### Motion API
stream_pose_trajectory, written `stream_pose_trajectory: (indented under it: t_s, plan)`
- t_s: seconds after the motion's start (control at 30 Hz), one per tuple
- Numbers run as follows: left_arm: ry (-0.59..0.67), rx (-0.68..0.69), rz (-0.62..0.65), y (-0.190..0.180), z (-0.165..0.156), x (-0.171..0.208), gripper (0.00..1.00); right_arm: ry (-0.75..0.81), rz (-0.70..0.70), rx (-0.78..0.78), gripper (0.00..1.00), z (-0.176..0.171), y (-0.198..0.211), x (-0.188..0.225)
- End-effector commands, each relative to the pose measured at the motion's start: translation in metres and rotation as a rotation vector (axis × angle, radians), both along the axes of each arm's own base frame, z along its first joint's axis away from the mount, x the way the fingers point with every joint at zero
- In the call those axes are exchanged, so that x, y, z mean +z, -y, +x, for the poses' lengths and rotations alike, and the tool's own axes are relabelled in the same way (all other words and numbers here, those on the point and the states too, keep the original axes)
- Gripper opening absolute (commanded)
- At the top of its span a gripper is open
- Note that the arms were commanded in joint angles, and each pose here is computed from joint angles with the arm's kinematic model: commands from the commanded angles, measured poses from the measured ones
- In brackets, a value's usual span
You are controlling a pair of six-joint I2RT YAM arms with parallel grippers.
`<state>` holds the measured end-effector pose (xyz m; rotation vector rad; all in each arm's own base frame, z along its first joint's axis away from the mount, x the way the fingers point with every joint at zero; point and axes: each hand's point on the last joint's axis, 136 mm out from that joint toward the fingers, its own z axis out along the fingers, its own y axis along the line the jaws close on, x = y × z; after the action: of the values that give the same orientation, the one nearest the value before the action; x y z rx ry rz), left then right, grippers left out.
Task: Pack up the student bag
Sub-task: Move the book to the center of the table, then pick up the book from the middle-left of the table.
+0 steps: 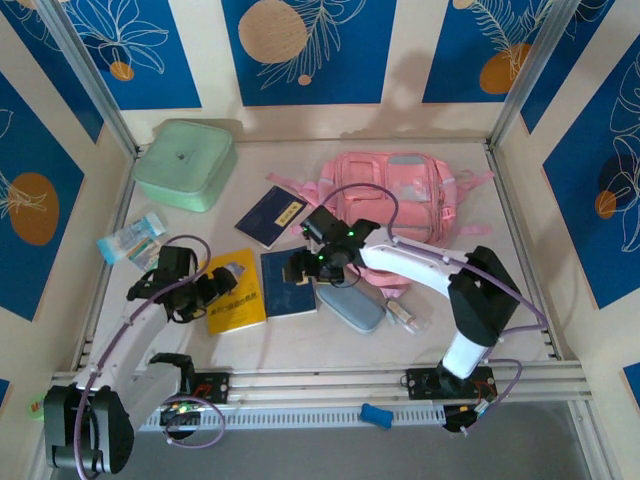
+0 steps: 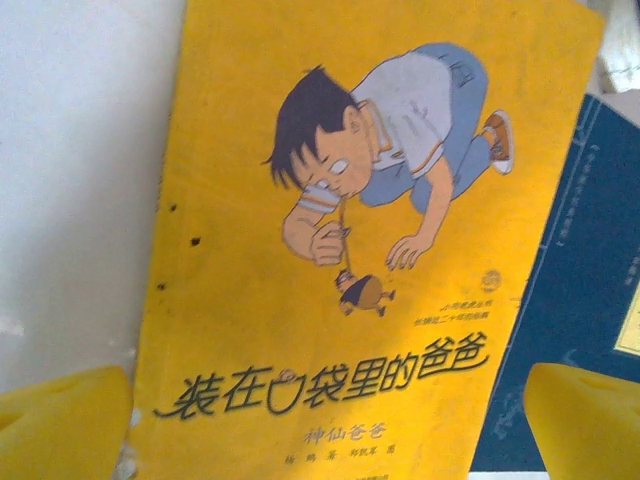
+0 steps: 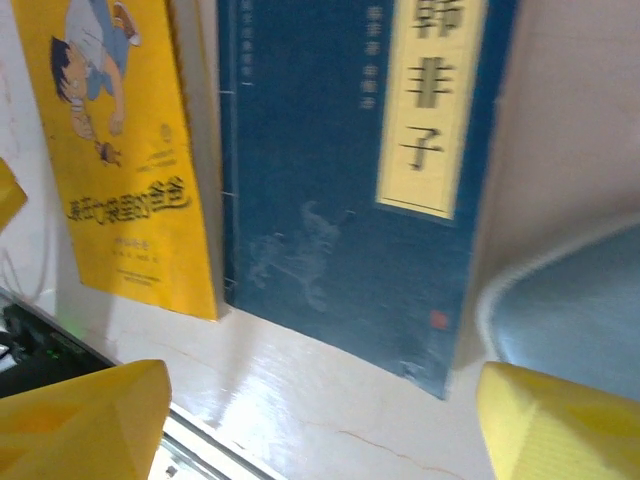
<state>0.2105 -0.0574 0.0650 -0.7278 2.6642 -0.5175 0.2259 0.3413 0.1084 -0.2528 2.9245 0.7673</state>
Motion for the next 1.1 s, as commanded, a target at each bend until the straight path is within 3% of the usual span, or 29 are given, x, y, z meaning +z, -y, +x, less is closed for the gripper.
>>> stream_pose_trajectory:
  t_s: [0.0,0.23,0.4,0.53,0.63,0.77,1.07]
  plan:
    - [-0.054,0.016,0.067,-0.011,-0.011,0.001,0.99,-0.064,0.02,0.063,0.73,-0.017,-0.031,-0.005]
    - [-0.049,0.016,0.064,-0.012,-0.011,-0.001,1.0,-0.081,-0.003,0.128,0.64,-0.019,-0.09,-0.023]
    - [0.044,0.031,0.012,-0.006,-0.003,0.004,0.99,-0.083,-0.028,0.117,0.61,-0.003,-0.106,-0.039]
    - [0.03,0.052,0.011,-0.009,-0.002,-0.001,0.95,-0.071,-0.103,0.116,0.58,0.008,-0.106,-0.054]
    - [0.005,0.056,0.028,-0.012,-0.002,-0.006,0.8,-0.088,-0.099,0.104,0.57,0.012,-0.106,-0.064]
    - [0.005,0.041,-0.007,-0.009,0.001,-0.013,0.7,-0.095,-0.121,0.108,0.56,0.014,-0.107,-0.072]
    - [-0.093,0.068,0.056,-0.021,-0.008,-0.035,0.65,-0.085,-0.103,0.158,0.59,0.01,-0.124,-0.073]
